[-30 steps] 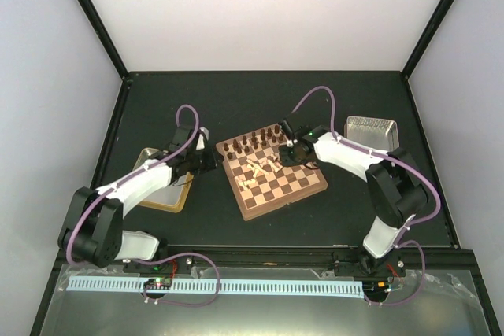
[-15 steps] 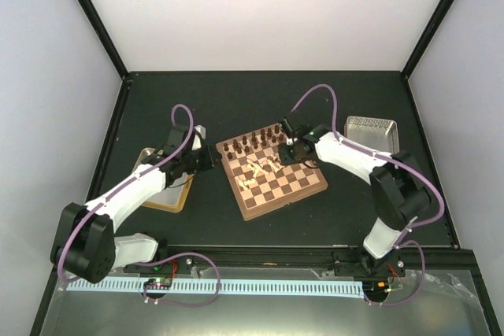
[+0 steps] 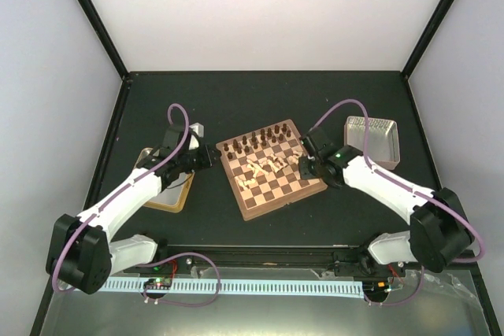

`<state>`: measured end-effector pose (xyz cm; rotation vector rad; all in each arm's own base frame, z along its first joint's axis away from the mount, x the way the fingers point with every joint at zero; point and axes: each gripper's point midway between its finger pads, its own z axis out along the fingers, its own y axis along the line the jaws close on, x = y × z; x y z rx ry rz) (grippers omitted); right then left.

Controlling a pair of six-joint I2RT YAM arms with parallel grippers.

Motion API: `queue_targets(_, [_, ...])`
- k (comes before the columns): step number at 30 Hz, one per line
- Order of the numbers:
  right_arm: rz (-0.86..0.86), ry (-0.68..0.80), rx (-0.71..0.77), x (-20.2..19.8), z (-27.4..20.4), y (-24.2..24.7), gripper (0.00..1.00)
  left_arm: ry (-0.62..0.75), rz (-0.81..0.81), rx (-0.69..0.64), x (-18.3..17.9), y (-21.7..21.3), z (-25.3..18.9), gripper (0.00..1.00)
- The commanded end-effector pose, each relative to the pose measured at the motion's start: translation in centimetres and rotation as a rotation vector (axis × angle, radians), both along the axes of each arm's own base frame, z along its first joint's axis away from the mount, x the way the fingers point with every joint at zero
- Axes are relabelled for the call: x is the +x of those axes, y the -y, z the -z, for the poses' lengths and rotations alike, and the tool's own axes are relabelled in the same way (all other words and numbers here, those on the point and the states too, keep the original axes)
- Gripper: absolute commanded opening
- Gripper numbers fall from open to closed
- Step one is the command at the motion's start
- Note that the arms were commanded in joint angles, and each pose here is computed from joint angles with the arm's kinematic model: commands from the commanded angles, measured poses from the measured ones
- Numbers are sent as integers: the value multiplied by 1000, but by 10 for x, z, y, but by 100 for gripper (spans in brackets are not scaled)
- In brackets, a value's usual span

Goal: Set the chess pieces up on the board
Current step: Place the chess piece on the chessboard.

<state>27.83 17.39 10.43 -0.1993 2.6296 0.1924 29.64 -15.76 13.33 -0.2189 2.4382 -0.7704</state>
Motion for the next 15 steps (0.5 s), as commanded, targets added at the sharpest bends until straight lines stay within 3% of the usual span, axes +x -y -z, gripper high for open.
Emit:
queue_targets(1, [51, -57, -47, -15, 20, 20, 11, 21, 26, -15, -2, 3, -8, 34])
queue_targets(15, [84, -155, -150, -20, 56, 34, 12, 15, 39, -27, -9, 4, -6, 35])
